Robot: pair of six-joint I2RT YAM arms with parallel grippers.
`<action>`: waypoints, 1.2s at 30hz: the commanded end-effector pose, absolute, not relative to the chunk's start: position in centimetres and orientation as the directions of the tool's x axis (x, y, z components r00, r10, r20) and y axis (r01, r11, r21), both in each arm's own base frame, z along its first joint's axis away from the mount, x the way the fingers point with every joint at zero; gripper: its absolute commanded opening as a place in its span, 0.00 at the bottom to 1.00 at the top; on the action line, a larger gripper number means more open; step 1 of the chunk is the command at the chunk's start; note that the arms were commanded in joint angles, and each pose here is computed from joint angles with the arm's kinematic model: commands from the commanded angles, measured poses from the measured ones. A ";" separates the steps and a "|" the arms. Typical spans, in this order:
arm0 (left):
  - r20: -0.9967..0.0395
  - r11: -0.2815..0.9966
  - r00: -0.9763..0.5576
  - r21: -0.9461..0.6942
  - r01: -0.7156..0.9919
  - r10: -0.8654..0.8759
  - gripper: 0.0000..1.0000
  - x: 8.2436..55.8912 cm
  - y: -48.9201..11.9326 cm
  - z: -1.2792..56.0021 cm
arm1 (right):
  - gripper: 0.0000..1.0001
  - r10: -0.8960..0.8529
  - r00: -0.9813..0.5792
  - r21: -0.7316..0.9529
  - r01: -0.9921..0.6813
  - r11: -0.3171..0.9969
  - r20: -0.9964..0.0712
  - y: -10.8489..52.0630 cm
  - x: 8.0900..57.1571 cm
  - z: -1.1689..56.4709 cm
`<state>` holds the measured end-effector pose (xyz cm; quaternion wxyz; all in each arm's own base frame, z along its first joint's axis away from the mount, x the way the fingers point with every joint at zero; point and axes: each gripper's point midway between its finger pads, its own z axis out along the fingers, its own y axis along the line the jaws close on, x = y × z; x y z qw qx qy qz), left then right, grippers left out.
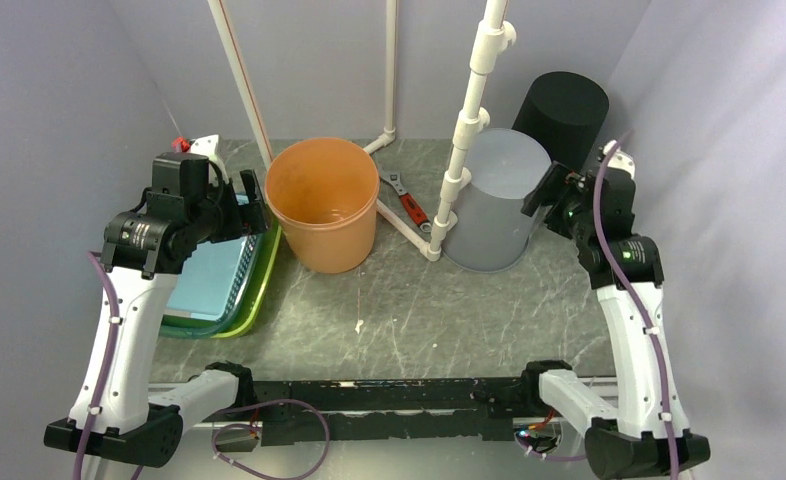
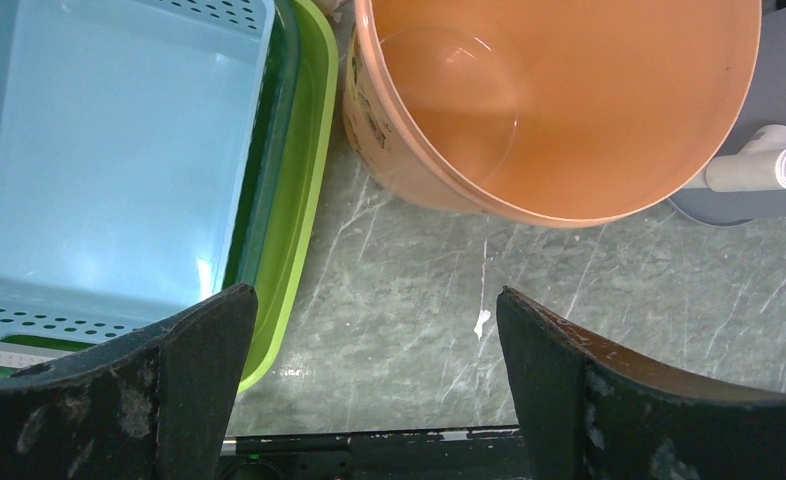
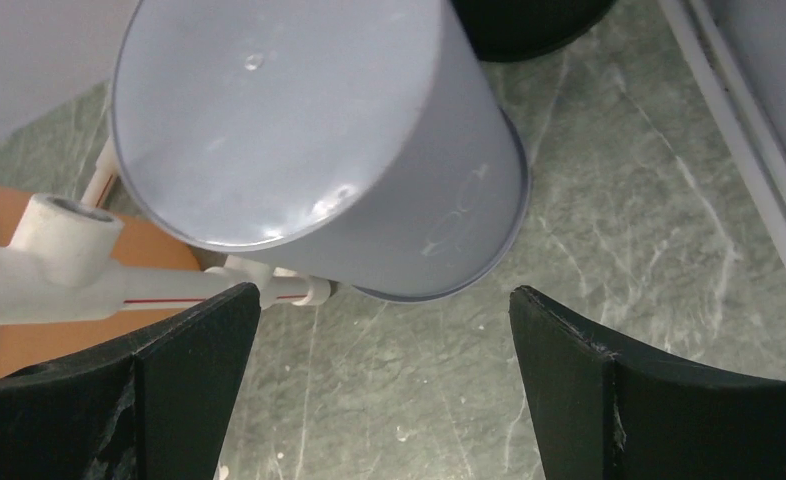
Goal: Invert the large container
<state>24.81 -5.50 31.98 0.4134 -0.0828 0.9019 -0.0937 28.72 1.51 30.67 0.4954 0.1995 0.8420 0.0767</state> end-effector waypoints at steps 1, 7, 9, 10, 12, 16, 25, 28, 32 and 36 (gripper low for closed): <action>-0.752 0.968 -0.621 -0.247 -0.044 -0.220 0.95 25.4 -5.8 32.7 | 0.99 0.512 -0.442 0.393 0.336 0.856 -0.737 0.3 28.0 28.0; -0.752 0.968 -0.622 -0.249 -0.041 -0.220 0.95 25.2 -5.8 32.7 | 0.91 0.613 -0.418 0.540 0.290 0.790 -0.671 1.3 29.0 26.6; -0.750 0.968 -0.624 -0.248 -0.039 -0.218 0.95 25.2 -5.8 32.7 | 0.91 0.614 -0.433 0.543 0.291 0.788 -0.659 1.3 30.0 25.7; -0.750 0.968 -0.625 -0.248 -0.038 -0.217 0.95 25.1 -5.8 32.7 | 0.91 0.613 -0.451 0.539 0.297 0.789 -0.649 1.4 30.6 25.1; -0.751 0.969 -0.624 -0.245 -0.040 -0.215 0.95 25.1 -5.7 32.8 | 0.90 0.604 -0.476 0.525 0.304 0.795 -0.640 1.2 31.8 24.1; -0.754 0.970 -0.621 -0.241 -0.044 -0.215 0.95 25.0 -5.6 32.8 | 0.89 0.564 -0.495 0.561 0.175 0.809 -0.660 2.6 34.8 24.6; -0.753 0.971 -0.622 -0.235 -0.050 -0.214 0.95 25.2 -5.5 32.7 | 0.85 0.491 -0.609 0.607 0.021 0.795 -0.622 5.1 39.9 22.9; -0.749 0.971 -0.628 -0.235 -0.050 -0.213 0.95 25.3 -5.6 32.4 | 0.85 0.440 -0.632 0.591 -0.036 0.806 -0.638 6.1 41.0 22.7; -0.745 0.970 -0.630 -0.238 -0.052 -0.217 0.95 25.5 -5.7 32.2 | 0.85 0.397 -0.643 0.557 -0.055 0.829 -0.654 6.8 42.8 22.0; -0.745 0.971 -0.631 -0.232 -0.056 -0.215 0.95 25.5 -5.5 32.5 | 0.85 0.395 -0.630 0.540 -0.047 0.840 -0.669 7.0 44.8 21.1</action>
